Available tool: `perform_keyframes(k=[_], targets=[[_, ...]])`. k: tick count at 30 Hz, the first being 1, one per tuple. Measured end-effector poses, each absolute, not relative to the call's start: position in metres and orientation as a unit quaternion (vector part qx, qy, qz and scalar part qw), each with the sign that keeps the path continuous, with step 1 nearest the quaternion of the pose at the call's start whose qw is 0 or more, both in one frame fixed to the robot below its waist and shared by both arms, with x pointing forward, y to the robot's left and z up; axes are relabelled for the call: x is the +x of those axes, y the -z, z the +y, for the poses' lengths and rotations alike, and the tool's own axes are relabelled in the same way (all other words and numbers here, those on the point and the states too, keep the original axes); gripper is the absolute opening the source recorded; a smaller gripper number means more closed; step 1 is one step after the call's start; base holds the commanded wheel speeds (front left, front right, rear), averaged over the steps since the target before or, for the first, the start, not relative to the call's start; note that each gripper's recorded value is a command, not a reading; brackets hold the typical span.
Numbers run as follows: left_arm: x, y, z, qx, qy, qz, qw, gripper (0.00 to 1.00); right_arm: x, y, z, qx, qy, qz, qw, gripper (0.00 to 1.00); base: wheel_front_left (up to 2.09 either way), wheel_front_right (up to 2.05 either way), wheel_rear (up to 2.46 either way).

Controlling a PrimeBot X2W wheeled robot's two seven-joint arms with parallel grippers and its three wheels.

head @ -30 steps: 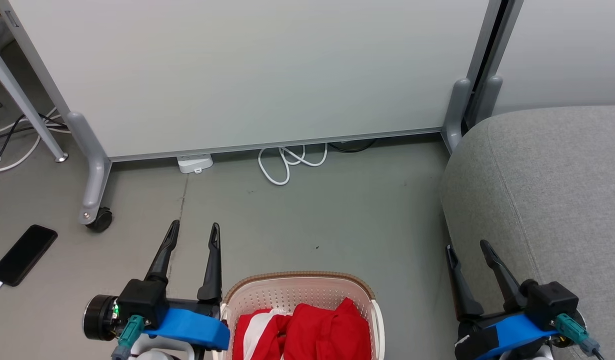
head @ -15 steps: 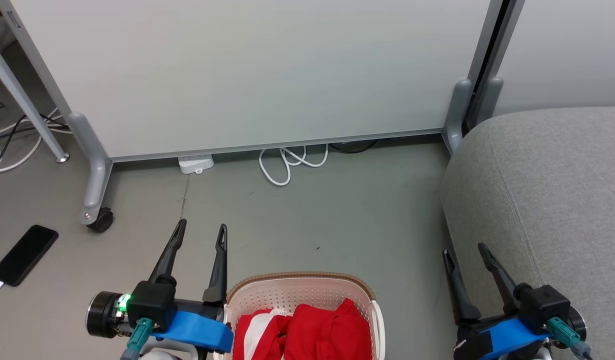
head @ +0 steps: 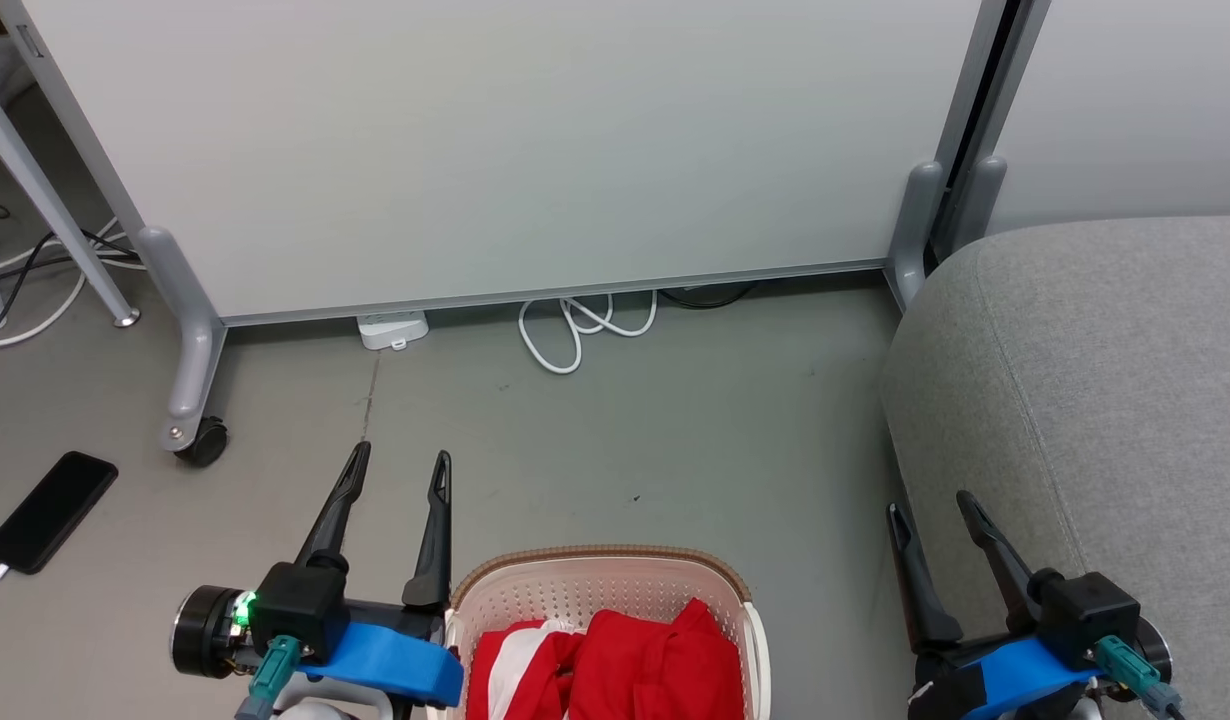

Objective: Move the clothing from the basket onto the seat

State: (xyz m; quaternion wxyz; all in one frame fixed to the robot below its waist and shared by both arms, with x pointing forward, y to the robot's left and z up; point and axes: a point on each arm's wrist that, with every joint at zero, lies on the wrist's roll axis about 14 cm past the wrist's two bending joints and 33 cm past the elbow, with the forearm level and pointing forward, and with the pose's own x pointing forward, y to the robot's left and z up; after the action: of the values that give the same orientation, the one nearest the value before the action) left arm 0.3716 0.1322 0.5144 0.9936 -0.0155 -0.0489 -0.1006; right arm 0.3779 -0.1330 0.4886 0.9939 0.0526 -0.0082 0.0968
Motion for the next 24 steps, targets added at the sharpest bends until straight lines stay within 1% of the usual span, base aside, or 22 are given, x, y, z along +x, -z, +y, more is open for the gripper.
perform_keyframes(k=[11, 19, 24], targets=[[0.373, -0.508, 0.129, -0.015, 0.107, -0.038, 0.993, 1.0, 0.378, -0.487, -0.132, 0.054, -0.097, -0.006, 0.994, 1.0, 0.0, 0.0, 0.0], [0.391, -0.495, 0.108, 0.015, 0.155, -0.017, 0.988, 1.0, 0.385, -0.491, -0.139, 0.047, -0.089, -0.013, 0.995, 1.0, 0.0, 0.0, 0.0], [0.41, -0.474, 0.097, 0.033, 0.185, 0.014, 0.982, 1.0, 0.396, -0.49, -0.146, 0.04, -0.081, -0.014, 0.996, 1.0, 0.0, 0.0, 0.0]])
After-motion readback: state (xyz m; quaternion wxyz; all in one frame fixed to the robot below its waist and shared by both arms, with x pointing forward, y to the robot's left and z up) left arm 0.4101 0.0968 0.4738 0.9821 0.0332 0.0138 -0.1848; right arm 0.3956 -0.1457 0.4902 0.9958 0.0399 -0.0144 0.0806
